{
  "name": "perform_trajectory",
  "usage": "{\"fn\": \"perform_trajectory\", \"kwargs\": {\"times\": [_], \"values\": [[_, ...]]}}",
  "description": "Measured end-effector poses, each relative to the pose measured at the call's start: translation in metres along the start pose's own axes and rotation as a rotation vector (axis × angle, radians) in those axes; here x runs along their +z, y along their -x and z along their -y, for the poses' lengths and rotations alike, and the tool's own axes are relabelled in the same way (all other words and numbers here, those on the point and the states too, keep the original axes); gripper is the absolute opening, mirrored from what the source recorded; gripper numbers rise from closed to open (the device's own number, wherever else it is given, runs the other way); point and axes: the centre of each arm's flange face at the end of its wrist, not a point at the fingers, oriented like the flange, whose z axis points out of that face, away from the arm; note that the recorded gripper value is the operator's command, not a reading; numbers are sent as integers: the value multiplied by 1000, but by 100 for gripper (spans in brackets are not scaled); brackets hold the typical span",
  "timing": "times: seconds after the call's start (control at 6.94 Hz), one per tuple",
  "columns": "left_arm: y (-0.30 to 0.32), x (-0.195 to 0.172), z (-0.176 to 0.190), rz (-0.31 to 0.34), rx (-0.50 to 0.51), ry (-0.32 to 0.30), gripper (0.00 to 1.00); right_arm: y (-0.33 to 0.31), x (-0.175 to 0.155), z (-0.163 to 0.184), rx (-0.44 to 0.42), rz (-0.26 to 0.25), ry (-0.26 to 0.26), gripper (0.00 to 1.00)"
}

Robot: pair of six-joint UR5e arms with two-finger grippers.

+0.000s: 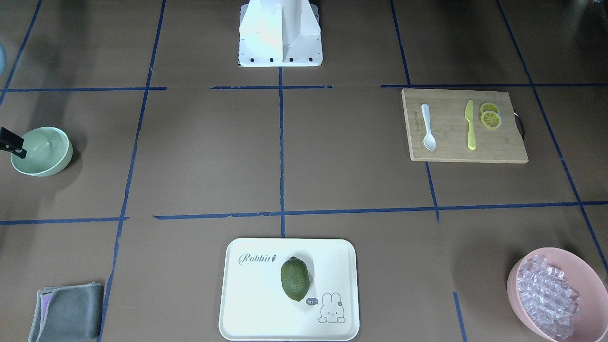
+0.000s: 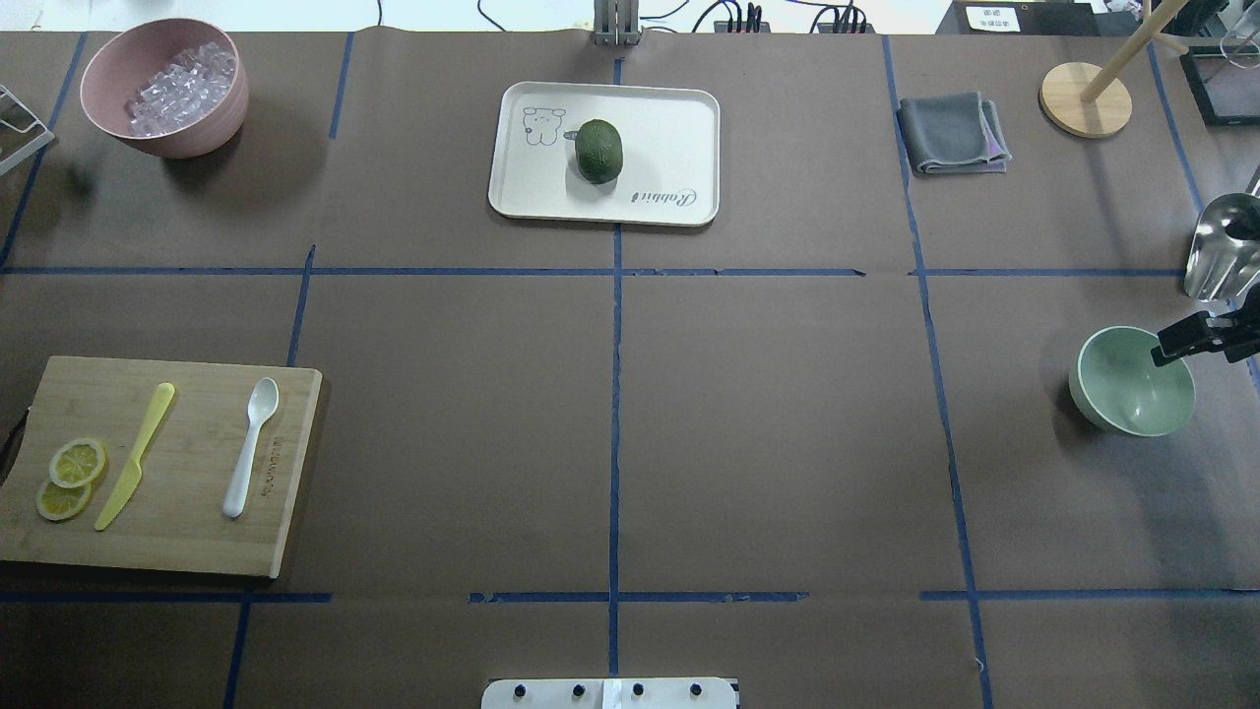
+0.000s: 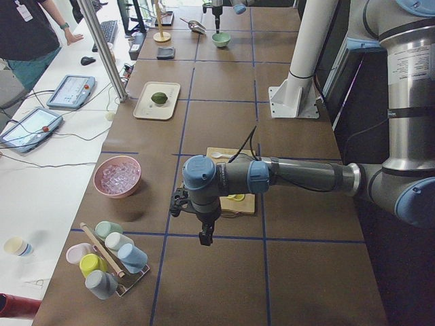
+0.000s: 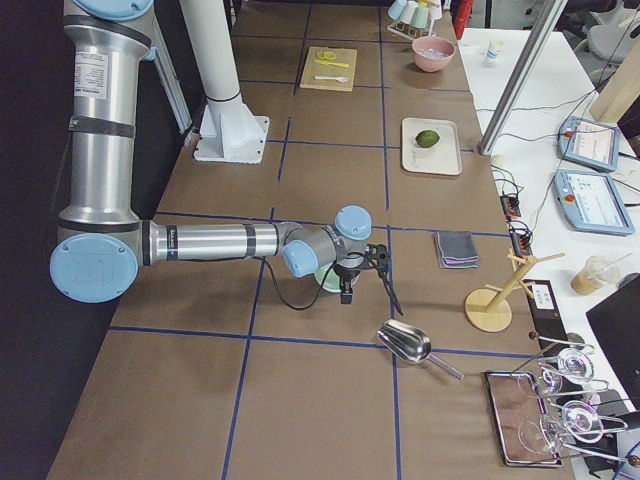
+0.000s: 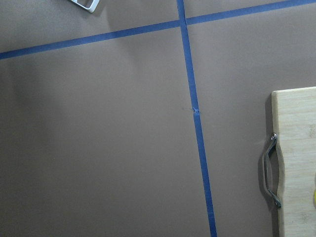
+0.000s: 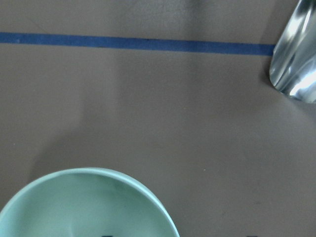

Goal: Place spoon in bowl
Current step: 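Grasp the pale green bowl's rim with the right gripper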

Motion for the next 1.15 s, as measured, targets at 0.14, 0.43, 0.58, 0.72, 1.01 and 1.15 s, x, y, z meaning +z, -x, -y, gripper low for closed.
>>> {"fn": "perform_trajectory", "kwargs": {"times": [0.14, 0.43, 0.58, 0.72, 1.01, 1.15], "values": [[0, 0, 0, 0, 0, 0, 100, 6, 9, -3, -15, -1, 17, 26], [0, 0, 0, 0, 1, -1, 100, 5, 17, -12, -26, -6, 38, 0], [0, 0, 0, 0, 1, -1, 100, 5, 15, -17, -30, -5, 37, 0], [-1, 0, 0, 0, 1, -1, 100, 12, 6, -18, -36, 5, 25, 0], [-2, -2, 0, 1, 4, -3, 100, 38, -25, -12, -13, 38, -15, 0], [-2, -3, 1, 1, 5, -6, 100, 70, -48, 0, 52, 60, -33, 0]]}}
